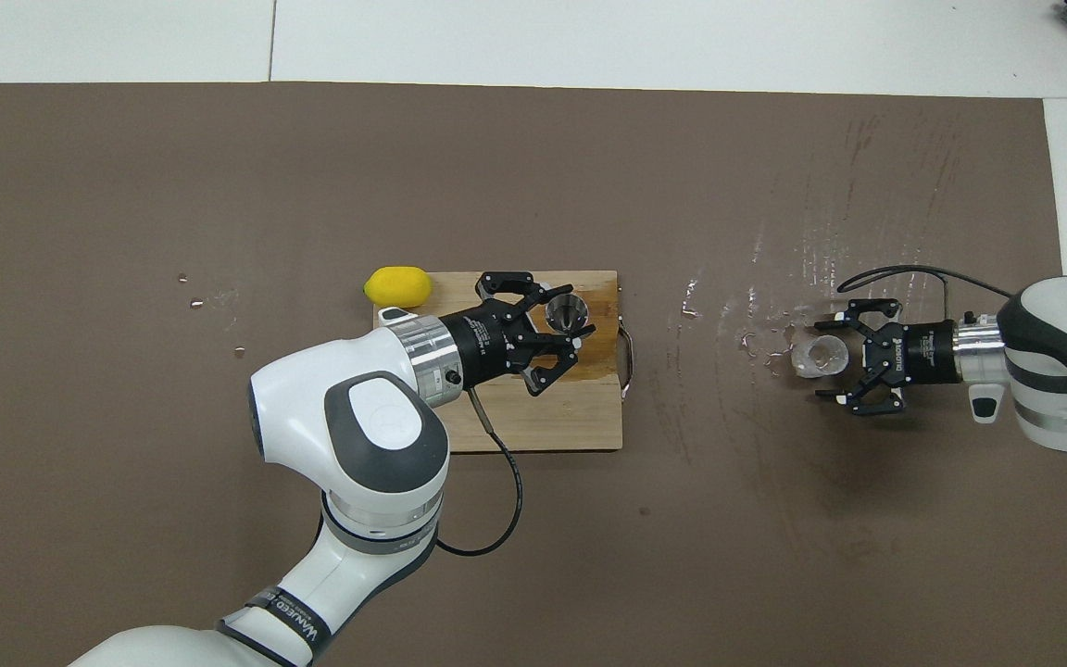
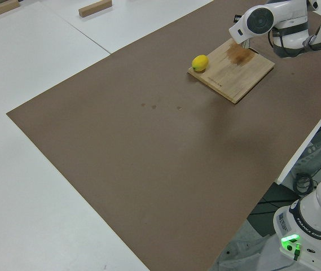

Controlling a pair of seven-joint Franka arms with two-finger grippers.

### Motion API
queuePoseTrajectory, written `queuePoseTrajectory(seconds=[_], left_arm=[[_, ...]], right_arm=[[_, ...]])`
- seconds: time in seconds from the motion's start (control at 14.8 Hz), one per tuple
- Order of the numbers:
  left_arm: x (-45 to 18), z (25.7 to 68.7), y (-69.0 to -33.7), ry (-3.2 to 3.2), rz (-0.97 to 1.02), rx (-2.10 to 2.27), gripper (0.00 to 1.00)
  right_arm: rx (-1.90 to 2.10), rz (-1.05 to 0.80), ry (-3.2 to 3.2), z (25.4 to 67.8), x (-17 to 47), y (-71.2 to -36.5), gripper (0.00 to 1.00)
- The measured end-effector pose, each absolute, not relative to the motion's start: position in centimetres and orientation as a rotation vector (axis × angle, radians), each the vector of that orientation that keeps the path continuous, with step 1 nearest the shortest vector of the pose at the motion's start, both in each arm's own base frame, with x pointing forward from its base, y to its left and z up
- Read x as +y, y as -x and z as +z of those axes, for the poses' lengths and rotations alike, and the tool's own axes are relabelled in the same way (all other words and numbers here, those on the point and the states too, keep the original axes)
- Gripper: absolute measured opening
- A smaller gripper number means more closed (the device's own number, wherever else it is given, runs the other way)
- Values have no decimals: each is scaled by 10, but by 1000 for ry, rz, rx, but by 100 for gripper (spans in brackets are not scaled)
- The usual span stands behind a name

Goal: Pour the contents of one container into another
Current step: 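Lower the metal cup onto the board while the right gripper grasps the clear cup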

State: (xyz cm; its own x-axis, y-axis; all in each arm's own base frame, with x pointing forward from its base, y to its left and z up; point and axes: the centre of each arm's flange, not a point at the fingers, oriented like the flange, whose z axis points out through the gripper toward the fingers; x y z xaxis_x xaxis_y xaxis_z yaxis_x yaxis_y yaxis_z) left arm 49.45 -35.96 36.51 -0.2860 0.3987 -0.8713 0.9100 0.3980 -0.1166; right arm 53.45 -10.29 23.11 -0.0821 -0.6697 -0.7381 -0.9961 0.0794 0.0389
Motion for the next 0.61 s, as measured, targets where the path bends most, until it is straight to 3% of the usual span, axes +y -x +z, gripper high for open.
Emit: queuePoseTrajectory(seconds=[0.2, 0.47, 0.61], left_arm=[[-359, 349, -498, -1124, -813, 1888, 51], [-359, 336, -501, -1123, -815, 1908, 51], [-359, 335, -501, -1123, -815, 1910, 51]], right_arm=[[1783, 756, 1629, 230, -101, -533, 93], [1785, 751, 1603, 233, -101, -533, 51], [1789, 746, 1596, 234, -105, -532, 51]])
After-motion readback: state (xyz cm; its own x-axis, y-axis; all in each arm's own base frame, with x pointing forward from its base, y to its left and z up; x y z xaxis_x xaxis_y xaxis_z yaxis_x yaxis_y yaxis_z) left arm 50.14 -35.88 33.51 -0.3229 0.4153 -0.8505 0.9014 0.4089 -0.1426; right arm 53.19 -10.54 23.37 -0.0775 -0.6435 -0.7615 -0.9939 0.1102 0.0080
